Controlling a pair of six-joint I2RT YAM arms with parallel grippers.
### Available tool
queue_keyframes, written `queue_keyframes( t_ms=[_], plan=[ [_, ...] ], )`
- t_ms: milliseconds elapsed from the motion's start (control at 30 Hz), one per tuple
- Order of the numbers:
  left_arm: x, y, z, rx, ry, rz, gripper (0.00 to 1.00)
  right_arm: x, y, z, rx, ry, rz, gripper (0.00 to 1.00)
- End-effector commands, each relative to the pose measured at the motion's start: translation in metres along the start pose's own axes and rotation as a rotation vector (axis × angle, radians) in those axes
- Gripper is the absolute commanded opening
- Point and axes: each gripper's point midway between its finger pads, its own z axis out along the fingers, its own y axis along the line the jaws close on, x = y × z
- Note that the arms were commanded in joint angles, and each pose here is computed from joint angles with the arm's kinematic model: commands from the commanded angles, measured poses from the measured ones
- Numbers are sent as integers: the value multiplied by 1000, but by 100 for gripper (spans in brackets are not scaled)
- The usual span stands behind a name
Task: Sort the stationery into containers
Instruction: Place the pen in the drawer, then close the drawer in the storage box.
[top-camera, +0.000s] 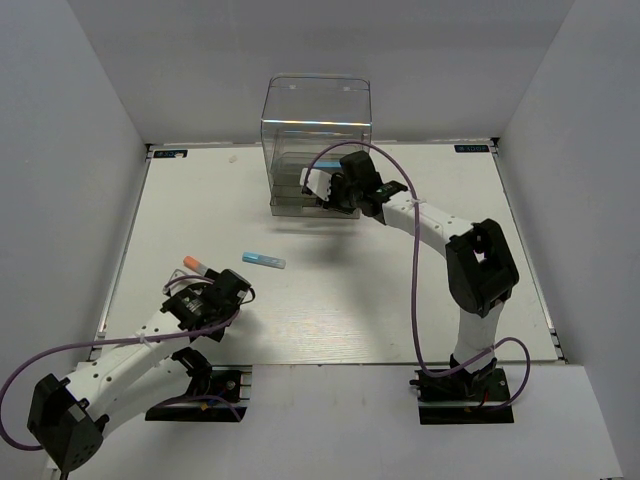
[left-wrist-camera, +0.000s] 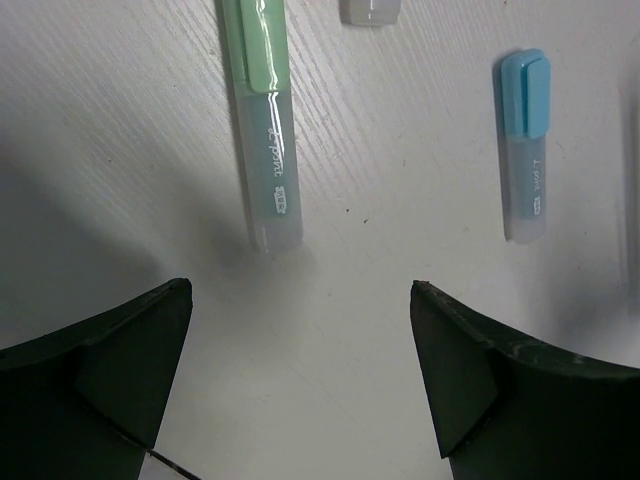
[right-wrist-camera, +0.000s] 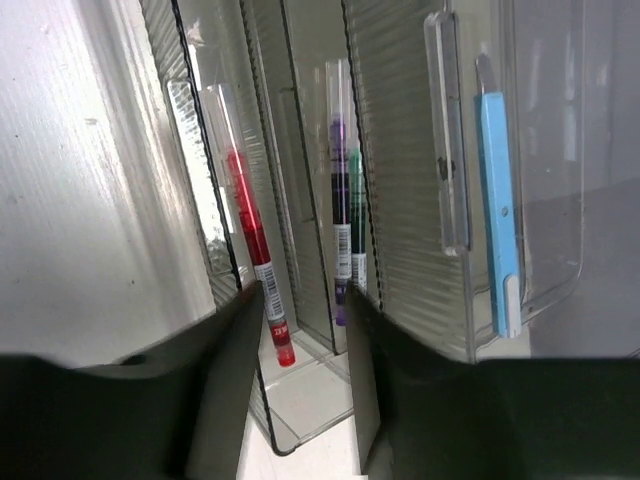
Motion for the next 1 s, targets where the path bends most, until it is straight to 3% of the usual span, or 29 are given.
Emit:
queue_keyframes(
  t_ms=[0, 133, 167, 300, 533, 700, 967],
  plan=[
    [-2, 0, 2, -3, -14, -14, 100, -21, -19, -8, 41, -77, 7, 36],
    [-2, -2, 2, 4, -13, -19, 100, -35, -14, -17, 3, -169, 27, 2],
    [-1, -4, 2, 12, -12, -24, 100, -41, -4, -22, -49, -208, 20, 0],
    [-1, -4, 2, 12, -12, -24, 100, -50, 45, -30, -311, -296, -58, 0],
    [-1, -6, 2, 20, -11, -29, 100, -31, 70, -8, -467, -233, -50, 0],
    [2, -17, 2, 70, 4, -25, 100, -13, 46, 24, -329, -136, -5, 0],
    [15, -58, -1, 312, 54, 5, 100, 7, -11, 44, -11, -31, 60, 0]
  ],
)
